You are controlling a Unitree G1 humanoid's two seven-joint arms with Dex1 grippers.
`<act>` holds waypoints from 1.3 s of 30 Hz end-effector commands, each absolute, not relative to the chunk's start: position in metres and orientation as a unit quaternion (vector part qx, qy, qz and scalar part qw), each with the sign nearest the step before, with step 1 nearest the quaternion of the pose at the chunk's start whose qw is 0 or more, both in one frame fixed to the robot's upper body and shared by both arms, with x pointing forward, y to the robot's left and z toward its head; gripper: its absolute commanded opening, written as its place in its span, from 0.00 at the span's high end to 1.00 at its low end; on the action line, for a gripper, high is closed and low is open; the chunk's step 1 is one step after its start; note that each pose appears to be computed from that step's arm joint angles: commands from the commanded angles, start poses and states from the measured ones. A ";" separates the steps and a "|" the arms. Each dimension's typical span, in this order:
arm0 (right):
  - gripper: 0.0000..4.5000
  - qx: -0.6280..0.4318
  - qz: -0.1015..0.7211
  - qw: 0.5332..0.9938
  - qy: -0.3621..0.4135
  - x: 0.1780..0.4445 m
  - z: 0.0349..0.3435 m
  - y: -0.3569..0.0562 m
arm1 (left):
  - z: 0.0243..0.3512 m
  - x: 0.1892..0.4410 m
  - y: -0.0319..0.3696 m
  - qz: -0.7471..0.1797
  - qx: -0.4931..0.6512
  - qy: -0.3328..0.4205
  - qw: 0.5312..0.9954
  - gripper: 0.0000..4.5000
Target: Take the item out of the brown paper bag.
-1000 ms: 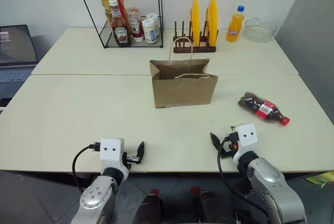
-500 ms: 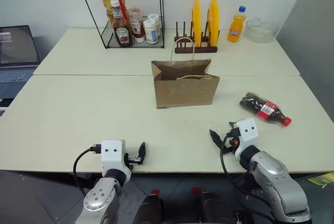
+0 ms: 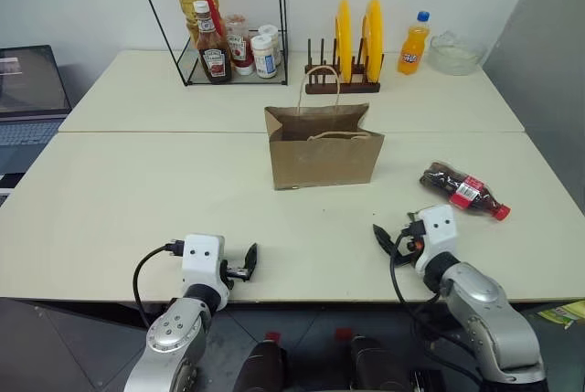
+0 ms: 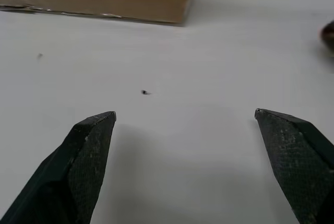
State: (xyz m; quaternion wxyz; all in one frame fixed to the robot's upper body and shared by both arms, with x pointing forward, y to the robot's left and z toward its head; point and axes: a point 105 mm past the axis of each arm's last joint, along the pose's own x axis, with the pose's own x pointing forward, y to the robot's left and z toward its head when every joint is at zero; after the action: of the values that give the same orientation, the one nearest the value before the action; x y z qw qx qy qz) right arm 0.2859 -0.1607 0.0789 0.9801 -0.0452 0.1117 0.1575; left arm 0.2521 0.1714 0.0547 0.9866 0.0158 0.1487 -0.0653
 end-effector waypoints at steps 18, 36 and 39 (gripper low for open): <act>0.00 -0.053 0.175 0.980 0.081 0.288 0.086 -0.153 | 0.050 0.265 0.163 -0.074 -0.001 0.143 0.987 0.00; 0.00 -0.061 0.158 0.982 0.085 0.279 0.083 -0.142 | 0.056 0.253 0.171 -0.070 0.007 0.147 0.987 0.00; 0.00 -0.062 0.158 0.982 0.080 0.279 0.087 -0.144 | 0.059 0.253 0.170 -0.071 0.001 0.143 0.987 0.00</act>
State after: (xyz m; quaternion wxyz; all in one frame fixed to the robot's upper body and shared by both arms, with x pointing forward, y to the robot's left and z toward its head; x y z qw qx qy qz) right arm 0.2788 -0.1454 0.0708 0.9803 -0.0560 0.1091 0.1548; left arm 0.2550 0.1699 0.0566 0.9869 0.0075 0.1442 -0.0717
